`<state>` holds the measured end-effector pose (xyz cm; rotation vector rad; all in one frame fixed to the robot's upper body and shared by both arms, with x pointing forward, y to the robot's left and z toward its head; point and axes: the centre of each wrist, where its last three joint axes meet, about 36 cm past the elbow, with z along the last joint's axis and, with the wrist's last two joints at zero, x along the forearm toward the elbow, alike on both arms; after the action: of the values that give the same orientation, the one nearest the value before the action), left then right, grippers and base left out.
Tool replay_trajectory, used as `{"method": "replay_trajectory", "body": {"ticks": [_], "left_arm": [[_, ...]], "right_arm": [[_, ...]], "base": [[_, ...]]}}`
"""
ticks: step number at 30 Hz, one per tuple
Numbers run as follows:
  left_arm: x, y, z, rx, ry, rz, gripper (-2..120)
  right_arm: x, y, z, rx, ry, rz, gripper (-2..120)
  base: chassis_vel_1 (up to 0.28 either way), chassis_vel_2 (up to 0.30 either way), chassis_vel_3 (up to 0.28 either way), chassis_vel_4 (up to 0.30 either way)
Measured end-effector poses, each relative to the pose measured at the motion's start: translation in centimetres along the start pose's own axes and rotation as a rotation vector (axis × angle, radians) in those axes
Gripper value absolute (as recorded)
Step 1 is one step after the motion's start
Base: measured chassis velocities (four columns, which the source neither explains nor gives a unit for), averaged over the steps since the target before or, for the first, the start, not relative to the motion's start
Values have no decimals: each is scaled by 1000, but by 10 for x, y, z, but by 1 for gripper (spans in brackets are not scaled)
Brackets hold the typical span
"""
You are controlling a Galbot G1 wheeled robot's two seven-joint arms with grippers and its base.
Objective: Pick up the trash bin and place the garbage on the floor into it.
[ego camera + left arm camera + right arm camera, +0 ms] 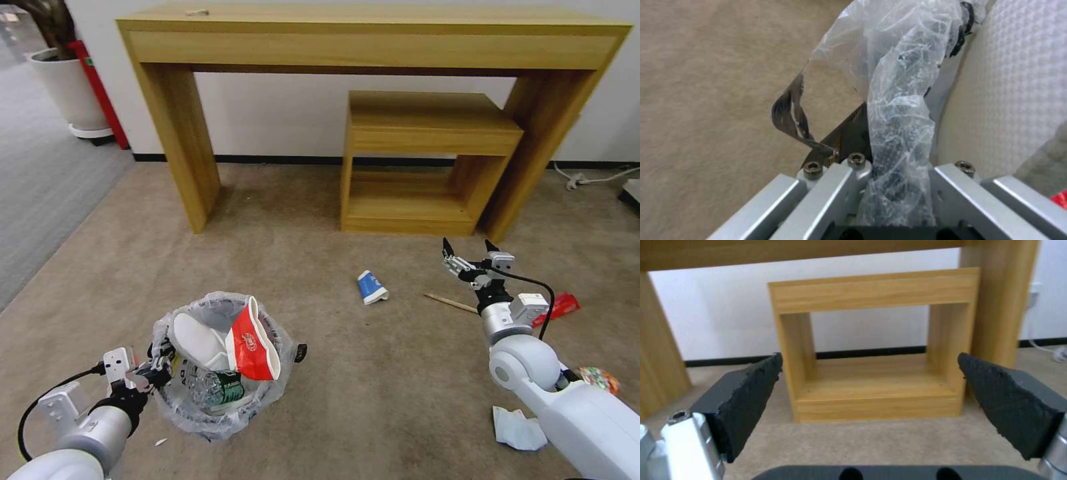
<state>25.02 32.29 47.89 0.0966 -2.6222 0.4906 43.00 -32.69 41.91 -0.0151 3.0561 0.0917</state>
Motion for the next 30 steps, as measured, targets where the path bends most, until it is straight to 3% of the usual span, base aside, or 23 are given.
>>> {"method": "replay_trajectory", "body": {"ticks": [30], "left_arm": [[-2, 1, 6, 22, 2, -15, 1]], "right_arm": [[-1, 4, 18, 20, 5, -30, 100]], "base": [[-62, -63, -59, -65]]}}
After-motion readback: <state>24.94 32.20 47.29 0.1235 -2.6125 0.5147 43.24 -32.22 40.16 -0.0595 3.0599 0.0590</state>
